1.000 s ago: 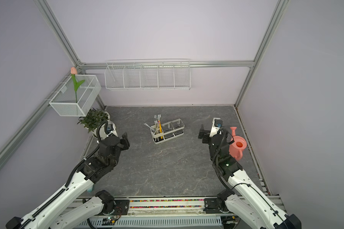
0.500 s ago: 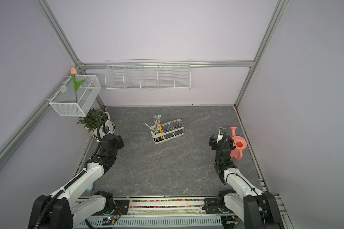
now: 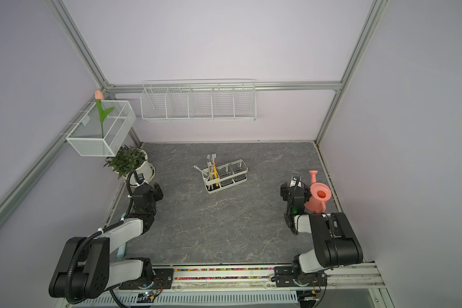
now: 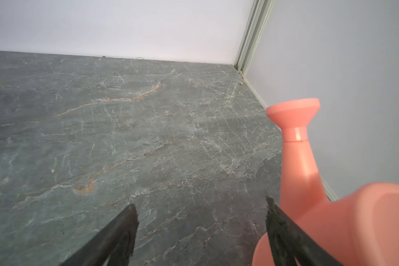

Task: Place the toothbrush into the toothbrush holder
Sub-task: Reset both arms

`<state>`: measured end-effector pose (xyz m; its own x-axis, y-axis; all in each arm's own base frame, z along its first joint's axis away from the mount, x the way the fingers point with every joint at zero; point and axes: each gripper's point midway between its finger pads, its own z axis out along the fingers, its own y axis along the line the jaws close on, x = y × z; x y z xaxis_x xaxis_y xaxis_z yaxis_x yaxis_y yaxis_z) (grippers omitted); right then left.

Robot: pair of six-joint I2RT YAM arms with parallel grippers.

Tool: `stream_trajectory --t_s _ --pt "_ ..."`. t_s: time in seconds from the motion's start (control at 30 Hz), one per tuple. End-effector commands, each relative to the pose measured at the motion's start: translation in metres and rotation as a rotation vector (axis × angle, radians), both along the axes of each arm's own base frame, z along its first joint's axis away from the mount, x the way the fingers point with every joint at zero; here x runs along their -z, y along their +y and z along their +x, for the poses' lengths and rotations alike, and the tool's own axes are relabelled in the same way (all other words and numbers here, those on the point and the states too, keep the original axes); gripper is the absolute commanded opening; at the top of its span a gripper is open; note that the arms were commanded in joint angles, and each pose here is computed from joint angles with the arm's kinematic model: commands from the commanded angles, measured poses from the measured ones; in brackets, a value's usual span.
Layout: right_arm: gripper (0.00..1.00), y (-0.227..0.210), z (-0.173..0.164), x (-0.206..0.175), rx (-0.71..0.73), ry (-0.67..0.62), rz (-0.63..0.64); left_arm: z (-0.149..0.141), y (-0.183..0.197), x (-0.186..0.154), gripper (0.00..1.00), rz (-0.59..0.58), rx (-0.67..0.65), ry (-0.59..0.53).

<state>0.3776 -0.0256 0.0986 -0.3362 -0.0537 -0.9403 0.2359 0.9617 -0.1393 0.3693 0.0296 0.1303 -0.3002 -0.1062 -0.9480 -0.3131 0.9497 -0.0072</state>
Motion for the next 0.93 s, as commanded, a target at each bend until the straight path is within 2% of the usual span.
stream_trajectory --t_s 0.0,0.1,0.17,0.2,0.23,0.33,0.9 --pt "0.89 0.001 0.005 -0.014 -0.014 -0.056 0.000 0.015 0.000 -0.007 0.68 0.025 0.023 -0.098" --pt "0.89 0.002 0.005 -0.014 -0.014 -0.058 -0.002 0.030 -0.011 0.009 0.68 0.071 0.090 -0.104" --pt "0.89 0.002 0.005 -0.014 -0.014 -0.060 -0.003 0.031 -0.008 0.015 0.69 0.039 0.065 -0.004" --pt "0.89 0.001 0.005 -0.014 -0.012 -0.060 -0.004 0.031 -0.004 0.012 0.69 0.047 0.042 -0.042" --pt "0.89 0.001 0.005 -0.014 -0.012 -0.062 -0.004 0.030 -0.004 0.012 0.99 0.052 0.041 -0.073" --pt "0.89 0.002 0.003 -0.015 -0.016 -0.071 -0.007 0.027 0.005 0.012 0.99 0.036 -0.019 -0.049" --pt "0.89 0.004 0.006 -0.011 -0.040 -0.049 0.008 0.027 0.003 0.012 0.99 0.039 -0.009 -0.034"
